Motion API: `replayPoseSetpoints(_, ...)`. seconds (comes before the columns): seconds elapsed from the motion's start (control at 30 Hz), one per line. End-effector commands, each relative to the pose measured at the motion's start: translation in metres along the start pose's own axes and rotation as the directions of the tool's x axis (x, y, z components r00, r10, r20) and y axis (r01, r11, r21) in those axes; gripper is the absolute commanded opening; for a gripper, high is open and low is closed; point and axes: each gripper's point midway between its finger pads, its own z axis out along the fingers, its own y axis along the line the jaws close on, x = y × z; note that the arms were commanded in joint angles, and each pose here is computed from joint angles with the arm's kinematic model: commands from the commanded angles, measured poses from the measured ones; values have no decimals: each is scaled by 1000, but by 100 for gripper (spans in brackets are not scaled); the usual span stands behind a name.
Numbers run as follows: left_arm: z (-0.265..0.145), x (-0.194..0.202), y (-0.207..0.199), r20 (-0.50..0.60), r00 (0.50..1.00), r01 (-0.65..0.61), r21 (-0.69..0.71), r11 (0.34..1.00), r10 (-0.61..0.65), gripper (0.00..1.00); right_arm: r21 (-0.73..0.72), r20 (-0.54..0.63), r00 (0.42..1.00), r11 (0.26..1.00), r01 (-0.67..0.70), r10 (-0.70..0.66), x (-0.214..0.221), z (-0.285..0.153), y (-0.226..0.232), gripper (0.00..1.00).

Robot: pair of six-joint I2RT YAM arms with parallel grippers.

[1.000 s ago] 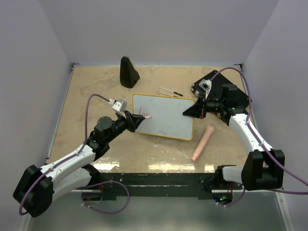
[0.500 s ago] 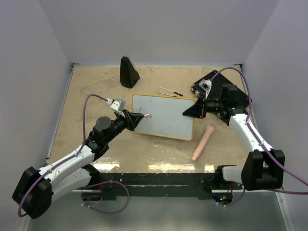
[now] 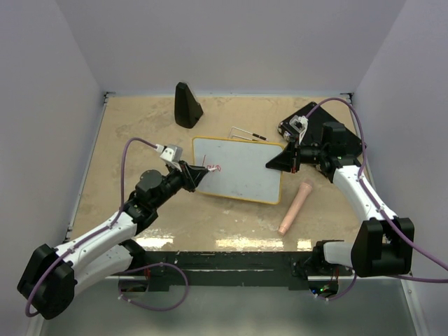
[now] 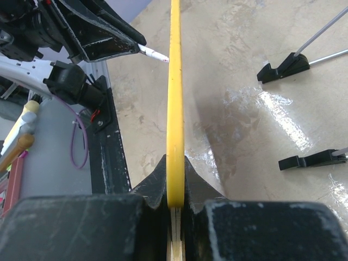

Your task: Write a sentence on the whiteboard

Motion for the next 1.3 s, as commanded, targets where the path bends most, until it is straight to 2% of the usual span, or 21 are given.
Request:
replayPoseSetpoints(0.0,0,8,5,-26,999,-22,-5,1000,22,0,-86,35,996,993,86,-83,-16,-5,27,0)
replayPoseSetpoints(0.3,7,14,-3,-65,998,-13,41,999,16,0,-86,37,996,992,90,-87,-16,-5,28,0)
replayPoseSetpoints(0.67,17,-18,-27,17,1000,14,127,992,-16,0,-84,38,995,992,93,-90,-16,-5,28,0)
replayPoseSetpoints(0.83,-1,-45,-47,92,995,19,198,980,-38,0,-83,37,995,992,95,-92,-16,-5,27,0)
replayPoseSetpoints(1.0,-23,-62,-55,134,990,9,205,979,-37,0,-77,38,995,993,94,-91,-16,-6,25,0)
replayPoseSetpoints(1.27,-43,-61,-46,162,984,53,164,985,-80,0,-68,41,994,993,101,-98,-17,-6,25,0)
